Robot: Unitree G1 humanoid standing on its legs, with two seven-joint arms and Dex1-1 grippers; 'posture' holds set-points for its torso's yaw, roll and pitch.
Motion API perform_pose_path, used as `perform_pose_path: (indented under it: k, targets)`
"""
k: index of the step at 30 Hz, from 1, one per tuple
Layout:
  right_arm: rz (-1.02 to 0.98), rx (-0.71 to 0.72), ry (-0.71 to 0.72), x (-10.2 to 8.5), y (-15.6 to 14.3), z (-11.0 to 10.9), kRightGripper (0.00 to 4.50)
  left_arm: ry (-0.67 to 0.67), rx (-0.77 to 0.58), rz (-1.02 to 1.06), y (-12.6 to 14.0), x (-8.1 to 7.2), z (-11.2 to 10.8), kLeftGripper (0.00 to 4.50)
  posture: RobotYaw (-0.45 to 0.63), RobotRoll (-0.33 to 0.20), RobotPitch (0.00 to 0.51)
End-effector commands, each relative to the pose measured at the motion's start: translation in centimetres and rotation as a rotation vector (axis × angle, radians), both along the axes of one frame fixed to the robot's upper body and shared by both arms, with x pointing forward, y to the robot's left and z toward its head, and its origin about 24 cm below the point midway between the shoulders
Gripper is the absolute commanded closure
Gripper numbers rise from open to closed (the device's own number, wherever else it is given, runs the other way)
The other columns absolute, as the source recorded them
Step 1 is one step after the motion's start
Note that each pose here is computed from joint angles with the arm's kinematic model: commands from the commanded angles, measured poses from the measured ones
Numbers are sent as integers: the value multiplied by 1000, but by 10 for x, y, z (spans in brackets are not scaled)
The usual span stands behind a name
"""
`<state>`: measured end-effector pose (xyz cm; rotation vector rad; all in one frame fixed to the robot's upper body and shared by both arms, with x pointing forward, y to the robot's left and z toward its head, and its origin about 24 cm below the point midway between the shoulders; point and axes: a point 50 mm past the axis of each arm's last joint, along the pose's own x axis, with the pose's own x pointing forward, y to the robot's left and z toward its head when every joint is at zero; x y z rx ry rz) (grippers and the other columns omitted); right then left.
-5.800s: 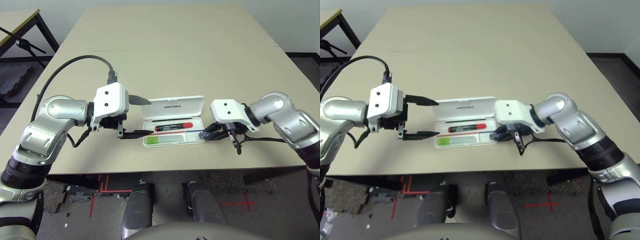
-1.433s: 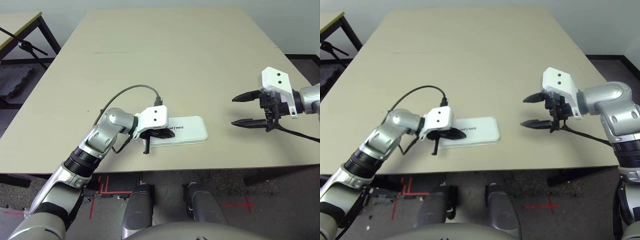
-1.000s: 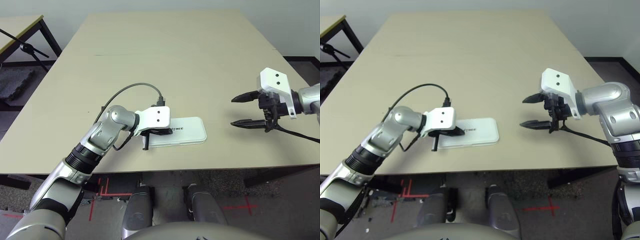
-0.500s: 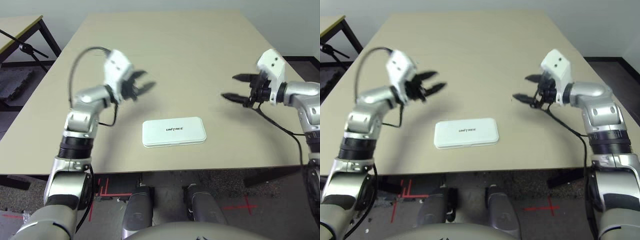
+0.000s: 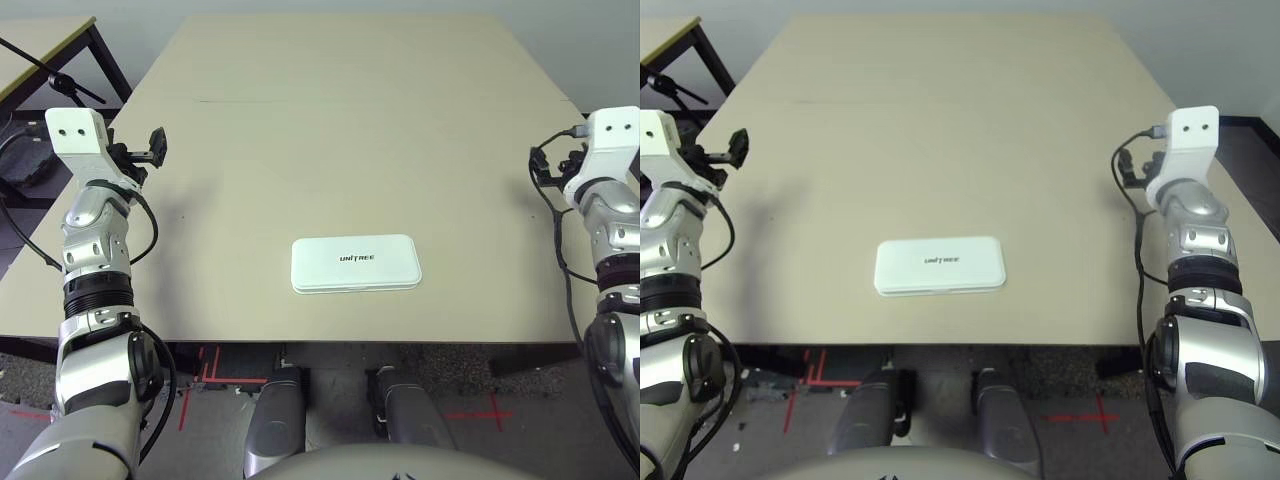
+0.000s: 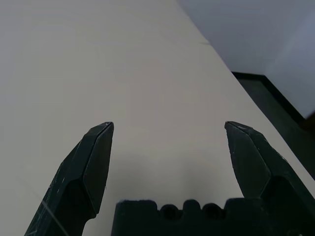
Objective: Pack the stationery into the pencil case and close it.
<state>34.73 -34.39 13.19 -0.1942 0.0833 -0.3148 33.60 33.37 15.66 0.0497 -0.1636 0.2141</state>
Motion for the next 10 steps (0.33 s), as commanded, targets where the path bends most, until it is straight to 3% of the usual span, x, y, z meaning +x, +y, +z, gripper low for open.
perform_pose_path:
  k: [1,10]
  targets:
    - [-71,17,-2,-7,-7,-11,0,2,-35,46,5,-4,-14,27,32,0,171]
    - [-84,26,19,-11,-8,-20,0,-4,-23,55,7,-4,-15,27,42,0,165]
